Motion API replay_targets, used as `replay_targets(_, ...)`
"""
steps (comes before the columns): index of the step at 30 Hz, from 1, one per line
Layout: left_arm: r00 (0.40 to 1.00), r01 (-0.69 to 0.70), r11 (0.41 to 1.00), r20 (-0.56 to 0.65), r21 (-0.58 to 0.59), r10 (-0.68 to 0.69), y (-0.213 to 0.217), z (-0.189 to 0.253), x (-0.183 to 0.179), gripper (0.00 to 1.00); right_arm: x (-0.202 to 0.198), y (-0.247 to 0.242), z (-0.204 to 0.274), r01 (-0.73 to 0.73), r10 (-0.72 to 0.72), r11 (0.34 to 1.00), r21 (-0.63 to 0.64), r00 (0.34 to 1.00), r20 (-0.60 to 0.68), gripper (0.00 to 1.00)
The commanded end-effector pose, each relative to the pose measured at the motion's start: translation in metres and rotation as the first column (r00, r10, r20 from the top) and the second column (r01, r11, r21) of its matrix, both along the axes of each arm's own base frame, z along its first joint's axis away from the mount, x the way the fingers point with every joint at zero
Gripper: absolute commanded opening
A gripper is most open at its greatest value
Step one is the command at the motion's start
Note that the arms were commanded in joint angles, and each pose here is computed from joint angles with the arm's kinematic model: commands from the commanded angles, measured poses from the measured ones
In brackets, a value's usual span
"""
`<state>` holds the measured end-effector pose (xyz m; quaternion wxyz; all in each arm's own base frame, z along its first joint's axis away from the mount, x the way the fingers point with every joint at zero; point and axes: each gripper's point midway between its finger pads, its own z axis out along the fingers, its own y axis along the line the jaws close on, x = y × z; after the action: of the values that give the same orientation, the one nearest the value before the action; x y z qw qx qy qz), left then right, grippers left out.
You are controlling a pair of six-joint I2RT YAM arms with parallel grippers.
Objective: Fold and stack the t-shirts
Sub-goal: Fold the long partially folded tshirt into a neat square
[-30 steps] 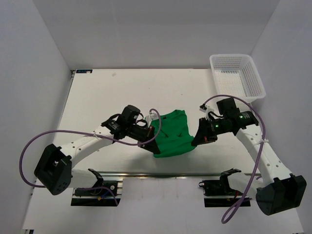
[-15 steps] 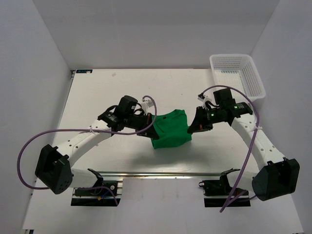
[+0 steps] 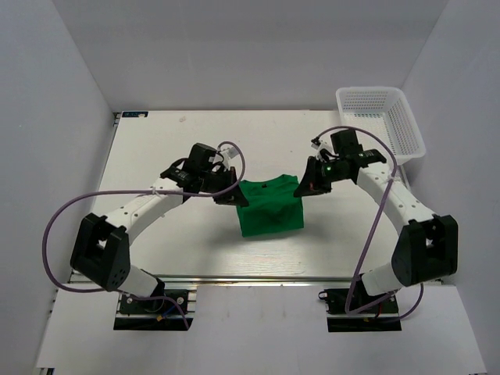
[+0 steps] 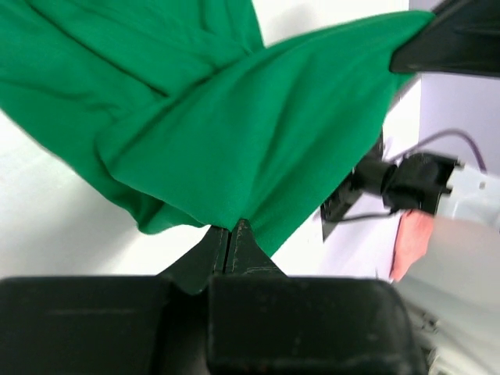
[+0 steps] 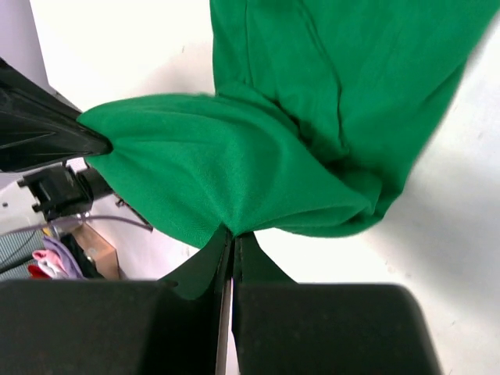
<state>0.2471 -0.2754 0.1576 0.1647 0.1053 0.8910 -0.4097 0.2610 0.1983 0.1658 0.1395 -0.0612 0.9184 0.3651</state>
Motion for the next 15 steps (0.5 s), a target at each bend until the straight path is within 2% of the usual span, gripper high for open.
replay_targets(1,0.997,-0.058,0.998,0.046,-0.037,0.06,-0.002,0.012,0.028,0.0,0.033,0.002,0.01,0.037,-0.037,0.999,-0.002,0.997,0.07,0.0)
replay_targets(6,0.996,-0.085,0.994,0.0,-0.071,0.085,-0.003,0.003,0.052,0.0,0.053,0.004,-0.006,0.058,-0.057,0.998,-0.016,0.998,0.034,0.0)
replay_targets(11,0.991,-0.132,0.987,0.008,-0.096,0.133,0.001,0.003,0.073,0.0,0.071,0.01,-0.014,0.055,-0.055,0.998,0.015,0.998,0.012,0.0)
replay_targets(15,0.988,-0.154,0.985,-0.017,-0.081,0.153,0.006,-0.011,0.081,0.0,0.089,0.012,-0.022,0.068,-0.068,0.998,0.02,0.998,0.001,0.0)
